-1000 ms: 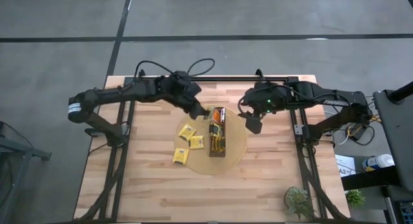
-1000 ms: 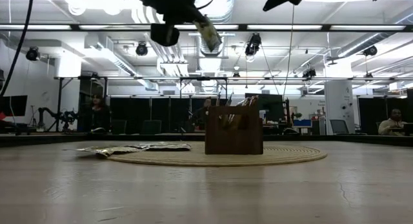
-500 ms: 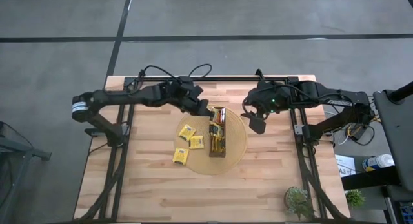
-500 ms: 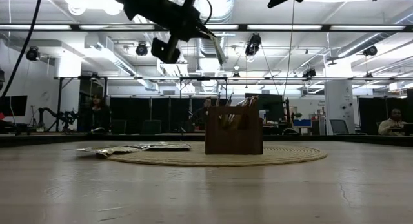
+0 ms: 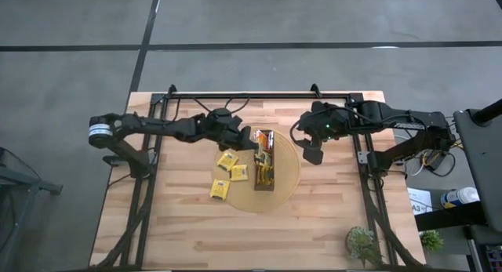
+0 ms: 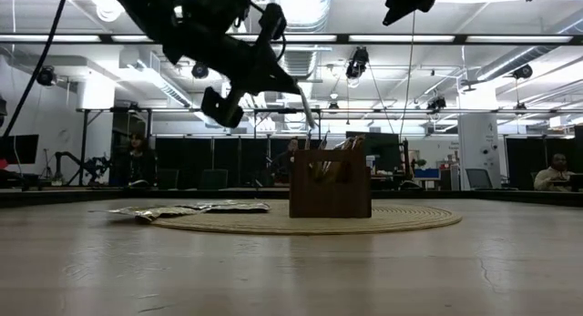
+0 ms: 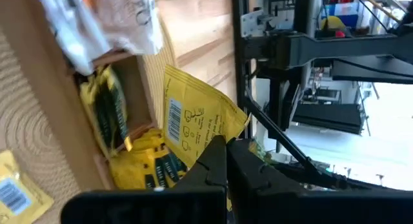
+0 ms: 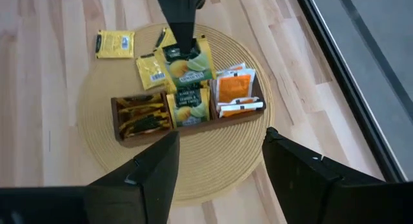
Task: Pick & Place Tea
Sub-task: Put the yellow tea bag into the middle section of the wooden organizer
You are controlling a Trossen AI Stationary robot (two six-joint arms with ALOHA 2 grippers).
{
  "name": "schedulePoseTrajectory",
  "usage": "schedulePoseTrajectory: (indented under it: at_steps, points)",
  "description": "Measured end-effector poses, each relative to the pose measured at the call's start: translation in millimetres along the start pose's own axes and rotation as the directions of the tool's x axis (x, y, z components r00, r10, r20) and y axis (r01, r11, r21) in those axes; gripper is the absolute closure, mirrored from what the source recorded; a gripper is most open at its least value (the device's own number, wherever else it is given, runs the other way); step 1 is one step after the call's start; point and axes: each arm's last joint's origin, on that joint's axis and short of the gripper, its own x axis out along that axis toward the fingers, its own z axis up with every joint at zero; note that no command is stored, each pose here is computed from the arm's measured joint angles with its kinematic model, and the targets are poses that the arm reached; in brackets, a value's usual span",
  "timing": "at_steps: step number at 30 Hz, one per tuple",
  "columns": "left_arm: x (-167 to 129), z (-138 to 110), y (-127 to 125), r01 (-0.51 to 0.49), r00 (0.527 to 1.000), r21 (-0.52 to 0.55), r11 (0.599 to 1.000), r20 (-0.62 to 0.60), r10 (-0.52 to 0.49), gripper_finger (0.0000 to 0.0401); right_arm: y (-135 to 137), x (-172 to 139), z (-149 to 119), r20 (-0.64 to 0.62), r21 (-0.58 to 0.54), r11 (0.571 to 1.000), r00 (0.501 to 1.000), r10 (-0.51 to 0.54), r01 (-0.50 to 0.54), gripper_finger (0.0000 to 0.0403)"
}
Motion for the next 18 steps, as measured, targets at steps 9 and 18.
schedulePoseTrajectory:
  at_steps: [9,18]
  points:
    - [5,-16,5,-0.003,1.0,-0.058,0.998,0.02,0.004,0.0401,-1,0,0,0.004,-0.007,1.0,1.0,-0.022,0.022,0.0184]
    - [9,-28,-3,-0.008,0.999,-0.077,0.997,0.04,0.011,0.0401,-1,0,0,0.005,-0.007,1.0,1.0,-0.022,0.022,0.0184]
